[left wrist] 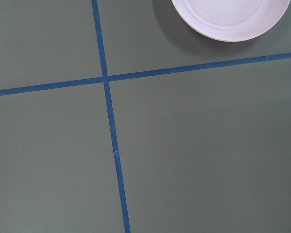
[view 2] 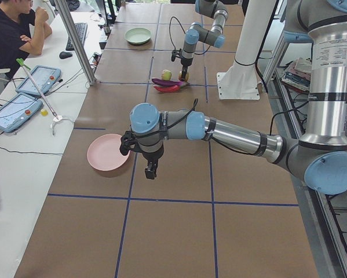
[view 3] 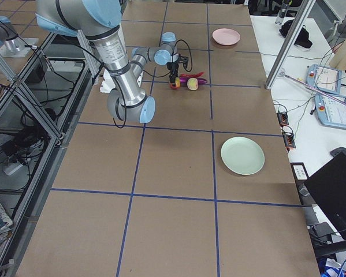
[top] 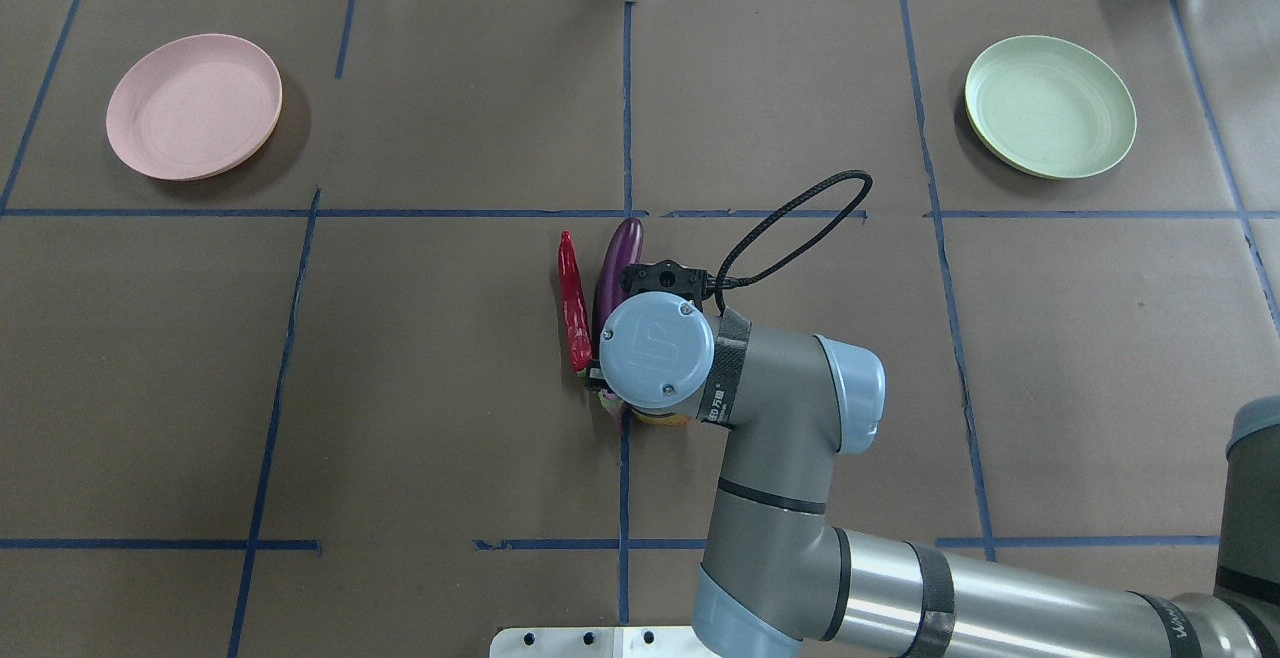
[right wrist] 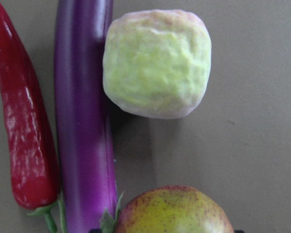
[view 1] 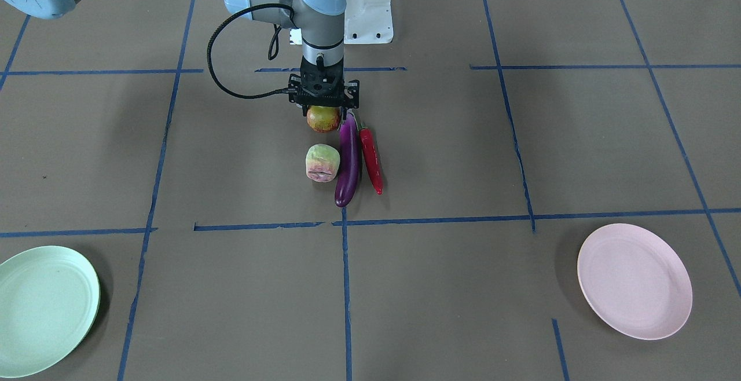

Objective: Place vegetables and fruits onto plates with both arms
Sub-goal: 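Close the right gripper on the yellow-red apple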

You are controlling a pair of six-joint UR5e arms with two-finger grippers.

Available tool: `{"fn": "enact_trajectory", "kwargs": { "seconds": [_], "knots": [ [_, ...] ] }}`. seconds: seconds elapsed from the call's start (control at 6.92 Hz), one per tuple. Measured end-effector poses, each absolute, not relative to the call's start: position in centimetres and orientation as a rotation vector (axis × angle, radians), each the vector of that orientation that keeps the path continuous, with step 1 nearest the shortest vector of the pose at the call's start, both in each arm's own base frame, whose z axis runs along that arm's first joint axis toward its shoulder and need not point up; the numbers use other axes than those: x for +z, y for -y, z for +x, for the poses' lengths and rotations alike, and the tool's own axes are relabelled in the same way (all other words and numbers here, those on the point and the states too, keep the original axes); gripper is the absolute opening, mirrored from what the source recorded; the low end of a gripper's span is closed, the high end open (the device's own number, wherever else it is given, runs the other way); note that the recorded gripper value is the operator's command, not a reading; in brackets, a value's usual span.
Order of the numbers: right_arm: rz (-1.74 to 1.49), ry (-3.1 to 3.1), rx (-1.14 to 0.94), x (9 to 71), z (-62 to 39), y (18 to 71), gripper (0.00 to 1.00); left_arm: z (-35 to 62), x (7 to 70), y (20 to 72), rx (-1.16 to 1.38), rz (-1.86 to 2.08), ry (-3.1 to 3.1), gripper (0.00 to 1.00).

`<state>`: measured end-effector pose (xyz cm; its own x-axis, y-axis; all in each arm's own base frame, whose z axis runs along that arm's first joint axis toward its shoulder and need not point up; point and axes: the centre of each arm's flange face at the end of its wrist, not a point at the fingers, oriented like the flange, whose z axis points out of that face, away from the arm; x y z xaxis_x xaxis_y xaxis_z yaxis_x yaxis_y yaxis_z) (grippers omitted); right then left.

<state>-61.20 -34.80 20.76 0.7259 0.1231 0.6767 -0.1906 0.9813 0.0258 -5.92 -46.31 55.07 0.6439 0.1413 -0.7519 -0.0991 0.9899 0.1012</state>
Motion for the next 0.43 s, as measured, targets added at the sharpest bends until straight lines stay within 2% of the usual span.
{"fn": "enact_trajectory", "kwargs": {
  "seconds": [0.43],
  "knots": [
    [0.100,0.754,0.194,20.8,-57.2,34.7,0.00,-5.9,54.6,45.9,0.140,0.060,-0.863,1.00]
  ]
}}
